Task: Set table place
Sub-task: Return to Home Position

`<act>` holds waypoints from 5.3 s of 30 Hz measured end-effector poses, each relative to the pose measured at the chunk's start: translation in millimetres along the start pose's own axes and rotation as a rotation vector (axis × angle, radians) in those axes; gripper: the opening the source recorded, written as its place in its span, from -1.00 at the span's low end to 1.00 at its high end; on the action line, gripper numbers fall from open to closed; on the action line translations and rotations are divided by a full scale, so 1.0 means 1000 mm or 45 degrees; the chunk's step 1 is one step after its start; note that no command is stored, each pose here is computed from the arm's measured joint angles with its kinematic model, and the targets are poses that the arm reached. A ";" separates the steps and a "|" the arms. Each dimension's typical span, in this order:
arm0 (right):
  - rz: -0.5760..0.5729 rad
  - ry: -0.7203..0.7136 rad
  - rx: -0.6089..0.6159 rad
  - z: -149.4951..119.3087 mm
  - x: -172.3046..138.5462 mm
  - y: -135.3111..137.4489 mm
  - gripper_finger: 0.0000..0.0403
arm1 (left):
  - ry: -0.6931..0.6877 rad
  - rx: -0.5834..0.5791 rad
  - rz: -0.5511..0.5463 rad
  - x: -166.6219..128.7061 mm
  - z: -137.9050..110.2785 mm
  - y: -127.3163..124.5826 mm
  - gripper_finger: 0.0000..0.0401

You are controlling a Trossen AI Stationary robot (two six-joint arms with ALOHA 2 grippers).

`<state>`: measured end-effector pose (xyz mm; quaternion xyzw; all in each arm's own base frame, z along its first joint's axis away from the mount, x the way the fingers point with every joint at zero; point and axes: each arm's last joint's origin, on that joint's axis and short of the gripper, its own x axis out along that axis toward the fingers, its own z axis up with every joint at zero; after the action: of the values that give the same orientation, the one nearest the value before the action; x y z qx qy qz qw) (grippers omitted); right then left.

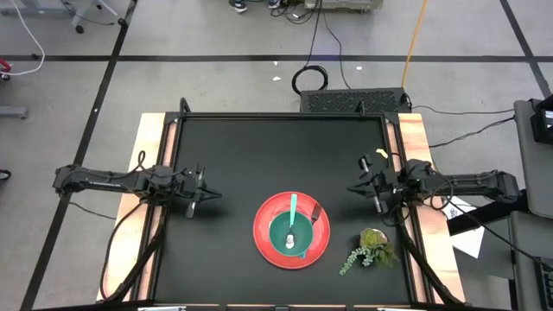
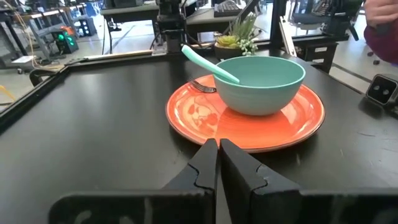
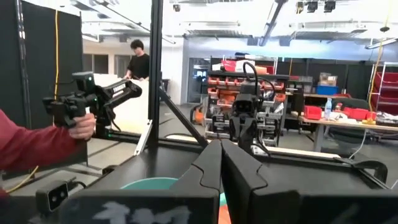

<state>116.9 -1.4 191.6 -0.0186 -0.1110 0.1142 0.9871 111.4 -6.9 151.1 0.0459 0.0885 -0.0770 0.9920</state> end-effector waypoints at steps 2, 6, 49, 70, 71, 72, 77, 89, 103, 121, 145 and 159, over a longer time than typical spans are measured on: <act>0.000 -0.009 0.003 0.001 0.000 0.000 -1.00 | -0.001 0.000 0.000 0.000 0.000 0.000 -0.88; 0.007 -0.007 0.003 0.001 -0.001 0.000 -1.00 | -0.001 -0.004 0.000 0.000 0.000 0.000 -0.88; 0.060 0.108 0.102 -0.008 -0.001 0.002 -1.00 | 0.029 0.002 0.054 0.000 -0.002 0.001 -0.88; 0.059 0.108 0.102 -0.008 -0.001 0.002 -1.00 | 0.027 -0.002 0.054 0.000 -0.001 0.001 -0.88; 0.059 0.108 0.102 -0.008 -0.001 0.002 -1.00 | 0.027 -0.002 0.054 0.000 -0.001 0.001 -0.88; 0.059 0.108 0.102 -0.008 -0.001 0.002 -1.00 | 0.027 -0.002 0.054 0.000 -0.001 0.001 -0.88; 0.059 0.108 0.102 -0.008 -0.001 0.002 -1.00 | 0.027 -0.002 0.054 0.000 -0.001 0.001 -0.88; 0.059 0.108 0.102 -0.008 -0.001 0.002 -1.00 | 0.027 -0.002 0.054 0.000 -0.001 0.001 -0.88; 0.059 0.108 0.102 -0.008 -0.001 0.002 -1.00 | 0.027 -0.002 0.054 0.000 -0.001 0.001 -0.88; 0.059 0.108 0.102 -0.008 -0.001 0.002 -1.00 | 0.027 -0.002 0.054 0.000 -0.001 0.001 -0.88; 0.058 0.108 0.102 -0.008 -0.001 0.002 -1.00 | 0.027 -0.001 0.054 0.000 -0.001 0.001 -0.88; 0.058 0.108 0.102 -0.008 -0.001 0.002 -1.00 | 0.027 -0.001 0.053 0.000 -0.002 0.001 -0.88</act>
<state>117.5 -0.2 183.3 0.0134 -0.0640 0.1402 0.9880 111.3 -5.7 149.7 0.0481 0.0982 -0.0557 0.9924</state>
